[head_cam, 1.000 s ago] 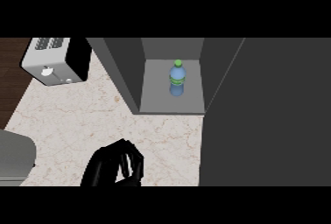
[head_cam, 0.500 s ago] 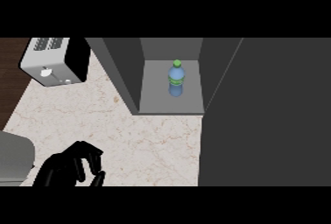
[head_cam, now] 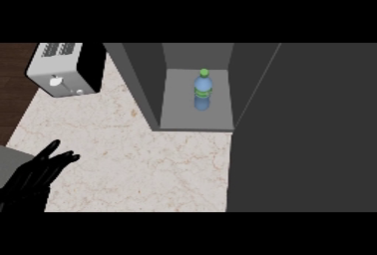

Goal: Pick up the bottled water, place it into the cabinet and close the cabinet

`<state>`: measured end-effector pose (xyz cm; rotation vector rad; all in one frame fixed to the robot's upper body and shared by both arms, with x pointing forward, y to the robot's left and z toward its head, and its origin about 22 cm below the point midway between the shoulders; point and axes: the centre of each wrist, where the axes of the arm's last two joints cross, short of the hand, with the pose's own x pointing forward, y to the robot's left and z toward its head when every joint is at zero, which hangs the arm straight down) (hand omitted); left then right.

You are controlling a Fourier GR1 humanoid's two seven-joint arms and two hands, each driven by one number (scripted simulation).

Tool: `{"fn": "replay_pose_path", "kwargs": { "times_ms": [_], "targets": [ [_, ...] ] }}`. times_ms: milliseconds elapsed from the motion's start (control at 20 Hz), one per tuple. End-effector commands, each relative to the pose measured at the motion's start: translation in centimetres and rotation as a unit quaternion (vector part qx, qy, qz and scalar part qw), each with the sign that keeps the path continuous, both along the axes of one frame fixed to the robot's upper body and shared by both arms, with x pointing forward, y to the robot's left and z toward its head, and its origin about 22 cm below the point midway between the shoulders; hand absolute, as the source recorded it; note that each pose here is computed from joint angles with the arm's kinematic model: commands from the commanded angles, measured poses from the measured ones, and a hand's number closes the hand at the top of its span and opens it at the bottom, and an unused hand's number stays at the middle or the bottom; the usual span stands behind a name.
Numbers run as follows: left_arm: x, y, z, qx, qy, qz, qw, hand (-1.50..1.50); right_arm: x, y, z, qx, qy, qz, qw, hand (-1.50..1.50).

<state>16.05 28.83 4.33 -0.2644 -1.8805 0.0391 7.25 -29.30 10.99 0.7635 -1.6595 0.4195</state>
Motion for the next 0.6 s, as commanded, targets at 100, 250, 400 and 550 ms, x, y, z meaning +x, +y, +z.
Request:
{"fn": "replay_pose_path", "kwargs": {
  "times_ms": [100,250,400,550],
  "targets": [
    [-0.6,2.2,1.3,0.005,-0.009,0.010,0.9999,-1.50,-0.9,3.9,6.4,-0.086,-0.109,0.065,0.988,1.50],
    [-0.9,3.1,2.0,0.001,-0.001,0.010,1.0000,-1.50,-0.3,4.4,6.2,-0.088,-0.106,0.083,0.987,1.50],
    [-1.4,4.0,1.8,-0.002,0.013,0.003,0.9999,-1.50,0.4,5.1,6.1,-0.099,-0.109,0.112,0.983,1.50],
    [-1.9,4.5,2.1,-0.002,0.012,0.009,0.9999,-1.50,1.1,5.6,6.0,-0.110,-0.114,0.121,0.980,1.50]
  ]
}}
